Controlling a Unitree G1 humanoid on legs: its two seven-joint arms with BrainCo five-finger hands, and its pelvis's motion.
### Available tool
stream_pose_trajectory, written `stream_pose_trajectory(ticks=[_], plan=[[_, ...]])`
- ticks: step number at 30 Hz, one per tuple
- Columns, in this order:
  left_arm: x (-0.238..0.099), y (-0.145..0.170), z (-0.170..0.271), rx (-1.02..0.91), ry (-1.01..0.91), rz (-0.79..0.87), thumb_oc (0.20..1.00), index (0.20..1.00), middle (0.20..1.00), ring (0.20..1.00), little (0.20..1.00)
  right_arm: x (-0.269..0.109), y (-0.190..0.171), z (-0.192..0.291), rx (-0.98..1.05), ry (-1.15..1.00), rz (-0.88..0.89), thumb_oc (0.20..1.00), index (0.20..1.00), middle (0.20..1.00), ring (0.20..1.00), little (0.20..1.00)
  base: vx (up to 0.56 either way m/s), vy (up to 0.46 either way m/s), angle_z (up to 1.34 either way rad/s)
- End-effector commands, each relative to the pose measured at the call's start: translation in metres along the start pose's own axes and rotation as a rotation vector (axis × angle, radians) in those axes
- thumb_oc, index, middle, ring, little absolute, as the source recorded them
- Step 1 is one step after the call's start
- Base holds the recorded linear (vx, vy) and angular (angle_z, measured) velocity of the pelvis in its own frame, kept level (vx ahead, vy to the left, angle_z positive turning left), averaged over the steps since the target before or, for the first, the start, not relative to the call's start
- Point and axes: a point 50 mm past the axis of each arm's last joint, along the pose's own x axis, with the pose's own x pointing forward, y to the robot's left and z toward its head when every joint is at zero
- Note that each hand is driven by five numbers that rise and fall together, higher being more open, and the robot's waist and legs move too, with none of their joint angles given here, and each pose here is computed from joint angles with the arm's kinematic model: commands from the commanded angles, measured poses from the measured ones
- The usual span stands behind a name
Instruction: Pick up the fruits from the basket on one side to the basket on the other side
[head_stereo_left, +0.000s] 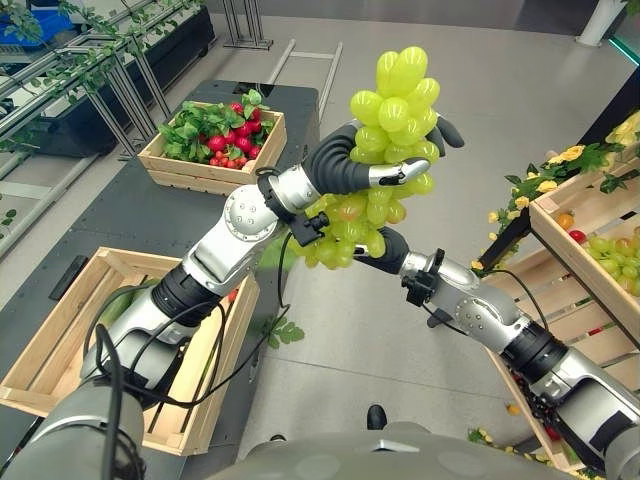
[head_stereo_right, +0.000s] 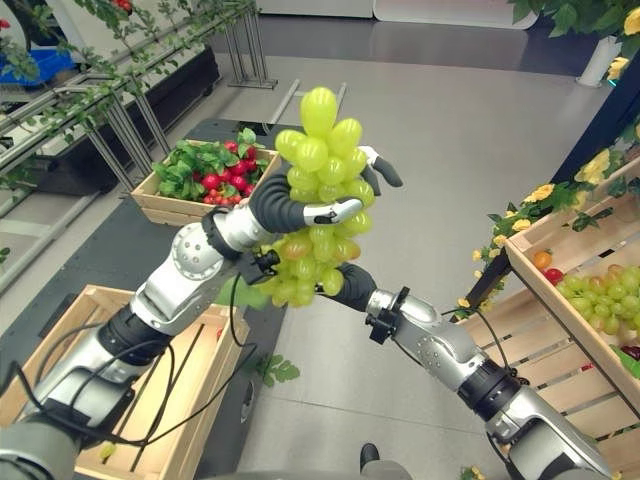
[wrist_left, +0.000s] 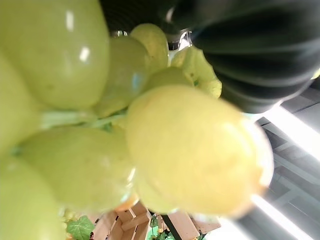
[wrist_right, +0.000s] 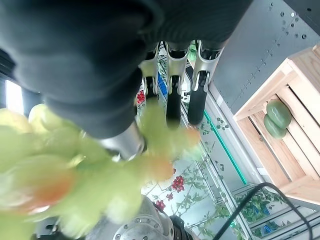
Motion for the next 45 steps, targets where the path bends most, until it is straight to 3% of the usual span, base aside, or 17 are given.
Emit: stream_pose_trajectory(ticks=[1,21,22,23,35,45], plan=[[0.012,0.021,0.011,-0.004,-0.107,0.078,0.200,0.200,0.200,0.200,0.200,0.011,0.007,0.014,0.023,-0.113,0.062,0.200,0.200,0.200,0.200,0.200,-0.03,-0.008,-0.01],[0.007,0.026,0.010,0.037,-0.081,0.103,0.200,0.200,0.200,0.200,0.200,0.014,0.020,0.019,0.009,-0.143,0.101,0.200,0.200,0.200,0.200,0.200,0.00,0.000,0.00],[0.006,0.026,0.011,0.041,-0.079,0.102,0.200,0.200,0.200,0.200,0.200,0.013,0.019,0.019,0.012,-0.143,0.095,0.454,0.454,0.454,0.454,0.454,0.00,0.000,0.00],[0.006,0.027,0.011,0.046,-0.079,0.104,0.200,0.200,0.200,0.200,0.200,0.013,0.019,0.019,0.011,-0.142,0.094,1.000,1.000,1.000,1.000,1.000,0.00,0.000,0.00],[-0.029,0.052,0.018,0.212,0.037,0.153,0.200,0.200,0.200,0.200,0.200,-0.036,0.001,0.043,-0.205,-0.197,-0.074,1.000,1.000,1.000,1.000,1.000,0.00,0.000,0.00],[-0.025,0.048,0.018,0.212,0.027,0.134,0.200,0.200,0.200,0.200,0.200,-0.031,0.009,0.048,-0.203,-0.213,-0.027,1.000,1.000,1.000,1.000,1.000,0.00,0.000,0.00]])
